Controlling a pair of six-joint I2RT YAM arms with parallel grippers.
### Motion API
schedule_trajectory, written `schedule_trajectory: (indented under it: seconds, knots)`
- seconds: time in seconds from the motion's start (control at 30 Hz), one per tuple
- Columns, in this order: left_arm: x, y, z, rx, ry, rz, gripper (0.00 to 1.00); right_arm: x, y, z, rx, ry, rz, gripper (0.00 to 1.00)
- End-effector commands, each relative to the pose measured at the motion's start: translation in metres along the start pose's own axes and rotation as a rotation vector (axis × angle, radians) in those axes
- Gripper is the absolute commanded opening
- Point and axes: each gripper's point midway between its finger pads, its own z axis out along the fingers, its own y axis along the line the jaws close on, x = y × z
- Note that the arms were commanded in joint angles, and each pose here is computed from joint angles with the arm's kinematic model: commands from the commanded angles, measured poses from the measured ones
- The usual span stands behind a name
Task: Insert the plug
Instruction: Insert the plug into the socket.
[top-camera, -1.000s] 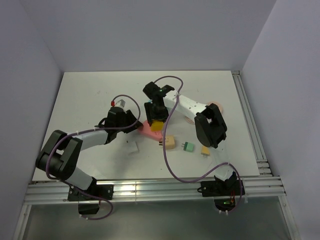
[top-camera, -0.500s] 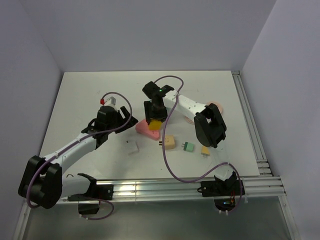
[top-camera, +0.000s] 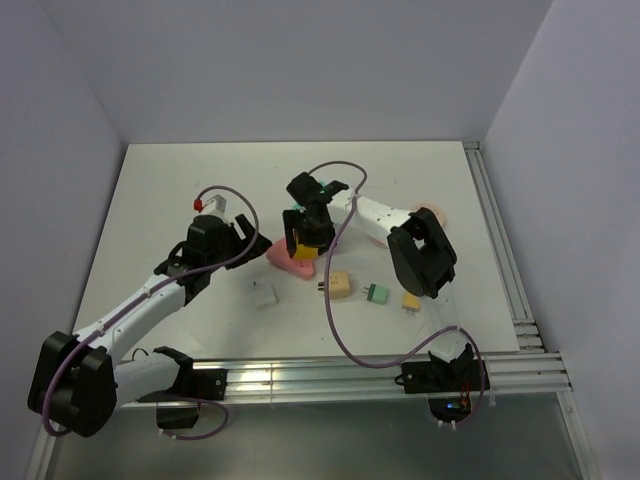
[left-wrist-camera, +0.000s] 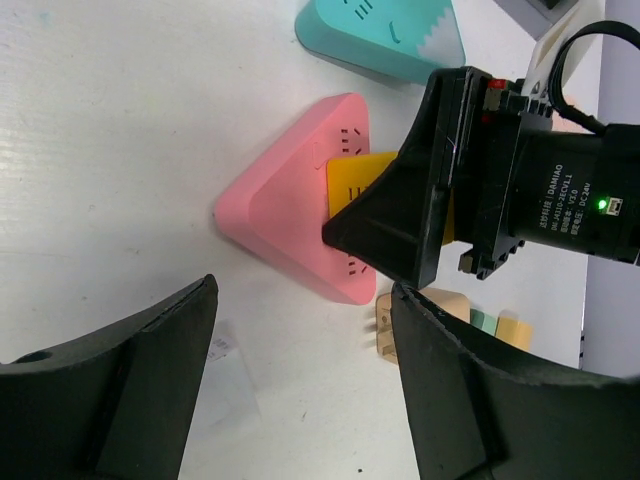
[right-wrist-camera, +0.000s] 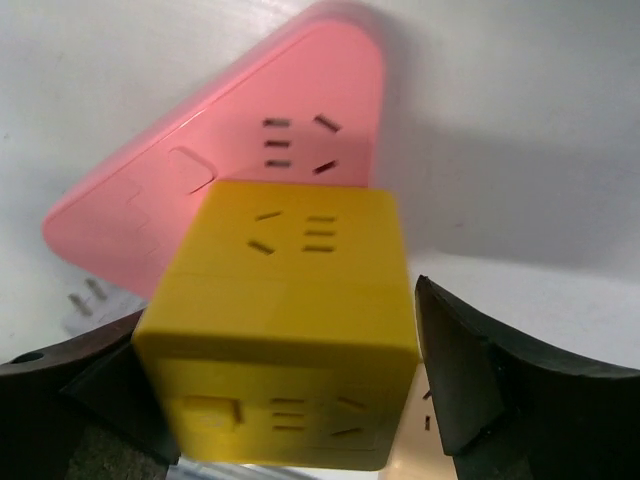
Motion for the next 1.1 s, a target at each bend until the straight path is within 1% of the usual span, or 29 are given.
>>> schedule_trajectory:
  seconds: [0.0,0.23,0.27,0.4,0.43,0.53,0.57,0.63,0.67,0.77,0.9,1.07]
  knots:
    - [-0.008,-0.002,-0.007,0.014,-0.034,0.03,0.76,-0.007,0.019,-0.015,-0.07,-0.048,-0.044,0.87]
    - [-0.009,-0.006,-0.012,0.031,-0.041,0.043,0.76,-0.015,0.025,-0.042,-0.133,-0.139,-0.079,0.88]
    - [-0.01,-0.007,-0.013,0.035,-0.046,0.044,0.76,-0.017,0.026,-0.045,-0.131,-0.153,-0.083,0.9]
    - [-0.012,-0.006,-0.015,0.028,-0.052,0.055,0.76,-0.022,0.021,-0.056,-0.123,-0.202,-0.094,0.91]
    - [-0.013,-0.007,-0.015,0.03,-0.057,0.058,0.77,-0.022,0.019,-0.06,-0.118,-0.214,-0.101,0.96]
    - [-0.015,-0.008,-0.018,0.034,-0.067,0.065,0.78,-0.023,0.016,-0.067,-0.112,-0.25,-0.116,0.96]
    - [-0.016,-0.009,-0.018,0.035,-0.068,0.066,0.79,-0.025,0.014,-0.068,-0.111,-0.263,-0.114,1.0]
    - [-0.017,-0.012,-0.019,0.048,-0.073,0.073,0.83,-0.026,0.012,-0.075,-0.115,-0.295,-0.115,1.0]
    - [-0.019,-0.014,-0.02,0.054,-0.075,0.075,0.89,-0.026,0.013,-0.078,-0.124,-0.307,-0.117,1.0]
    - [-0.022,-0.018,-0.02,0.058,-0.08,0.083,0.92,-0.029,0.014,-0.094,-0.159,-0.385,-0.11,1.0]
    - [-0.019,-0.027,-0.017,0.07,-0.066,0.105,0.95,-0.036,-0.001,-0.114,-0.135,-0.503,-0.049,1.0]
    - [-0.011,-0.044,-0.003,0.069,-0.035,0.13,0.98,-0.046,-0.043,-0.128,-0.071,-0.632,0.089,1.0]
